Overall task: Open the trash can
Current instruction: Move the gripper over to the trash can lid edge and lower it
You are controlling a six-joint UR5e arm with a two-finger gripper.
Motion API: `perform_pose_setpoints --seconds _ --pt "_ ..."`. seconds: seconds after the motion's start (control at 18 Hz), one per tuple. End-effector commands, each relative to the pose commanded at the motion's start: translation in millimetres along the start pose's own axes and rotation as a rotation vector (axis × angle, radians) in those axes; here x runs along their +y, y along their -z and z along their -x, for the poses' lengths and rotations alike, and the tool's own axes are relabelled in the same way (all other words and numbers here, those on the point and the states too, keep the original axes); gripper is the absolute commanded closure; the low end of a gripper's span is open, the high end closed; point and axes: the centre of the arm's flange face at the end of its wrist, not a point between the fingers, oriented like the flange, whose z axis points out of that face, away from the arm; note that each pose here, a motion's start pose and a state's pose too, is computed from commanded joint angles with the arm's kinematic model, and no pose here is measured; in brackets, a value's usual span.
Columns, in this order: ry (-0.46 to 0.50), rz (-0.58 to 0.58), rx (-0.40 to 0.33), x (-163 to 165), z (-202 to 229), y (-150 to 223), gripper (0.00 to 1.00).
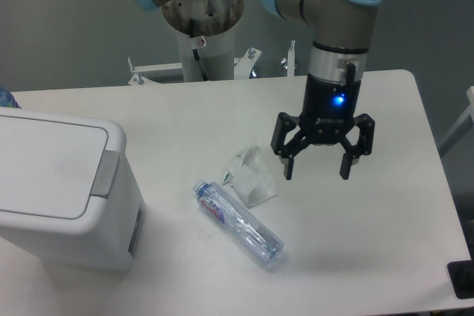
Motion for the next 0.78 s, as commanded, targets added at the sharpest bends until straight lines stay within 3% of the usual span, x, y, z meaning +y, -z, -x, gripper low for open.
perform_pose_setpoints --seconds 0.44,0.78 --pt "0.017 0.023 0.062 3 -89 -8 0.00" --pt "-0.059 0.068 0.128 23 -155 -24 0.00"
